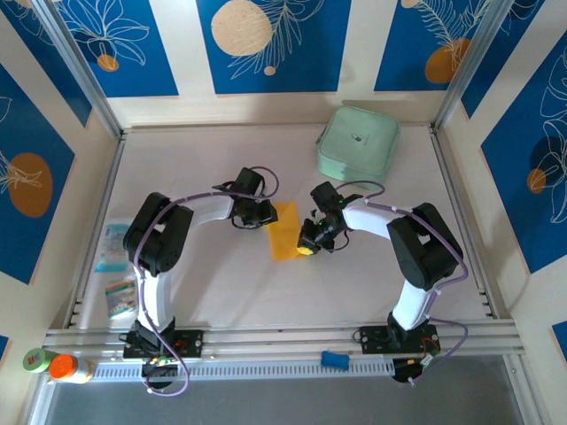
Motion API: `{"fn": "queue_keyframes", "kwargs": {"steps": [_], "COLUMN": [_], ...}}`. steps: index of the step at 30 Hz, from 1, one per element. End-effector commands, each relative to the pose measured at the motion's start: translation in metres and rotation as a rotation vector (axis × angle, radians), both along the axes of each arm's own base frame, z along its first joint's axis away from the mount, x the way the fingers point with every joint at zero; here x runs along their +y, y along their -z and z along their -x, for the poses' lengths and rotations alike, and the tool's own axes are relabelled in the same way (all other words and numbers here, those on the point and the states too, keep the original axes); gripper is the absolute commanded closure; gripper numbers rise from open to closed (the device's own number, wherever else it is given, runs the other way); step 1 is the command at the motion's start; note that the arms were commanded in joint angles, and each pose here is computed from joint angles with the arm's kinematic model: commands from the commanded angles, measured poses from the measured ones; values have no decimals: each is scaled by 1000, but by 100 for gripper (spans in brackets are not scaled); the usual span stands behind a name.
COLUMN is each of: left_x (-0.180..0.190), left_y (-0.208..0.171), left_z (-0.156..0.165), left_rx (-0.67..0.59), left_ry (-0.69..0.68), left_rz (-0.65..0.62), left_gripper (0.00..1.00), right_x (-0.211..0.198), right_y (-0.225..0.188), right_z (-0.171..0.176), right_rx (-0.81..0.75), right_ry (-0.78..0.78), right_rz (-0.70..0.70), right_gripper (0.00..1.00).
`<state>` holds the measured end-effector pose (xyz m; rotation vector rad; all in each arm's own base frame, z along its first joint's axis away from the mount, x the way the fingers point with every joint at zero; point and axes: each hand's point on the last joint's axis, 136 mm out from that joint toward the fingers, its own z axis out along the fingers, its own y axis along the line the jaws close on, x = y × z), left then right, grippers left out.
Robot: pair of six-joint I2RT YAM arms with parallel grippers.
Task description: Fold a paper plane with a square sheet of paper (pick it up from the middle)
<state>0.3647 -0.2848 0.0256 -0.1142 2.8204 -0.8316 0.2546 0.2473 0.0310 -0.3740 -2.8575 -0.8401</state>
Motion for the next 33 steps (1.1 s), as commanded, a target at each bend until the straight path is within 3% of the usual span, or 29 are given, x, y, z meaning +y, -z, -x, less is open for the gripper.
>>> {"fn": "queue_keyframes", "kwargs": {"steps": [1, 9, 33], "left_x": [9, 11, 8], "left_y": [15, 22, 10], "left_z": [6, 10, 6], "left_rx": [41, 57, 33], "left_ry": [19, 26, 12], "left_rz": [-69, -84, -55], "left_gripper": [81, 82, 85], "right_x": [18, 48, 68], "right_y": [-22, -29, -4], "right_z": [-9, -22, -53], "right_rx": [-75, -130, -135], "right_ry": [-57, -116, -23], "right_rz": [-81, -136, -142], "right_gripper": [100, 100, 100]}}
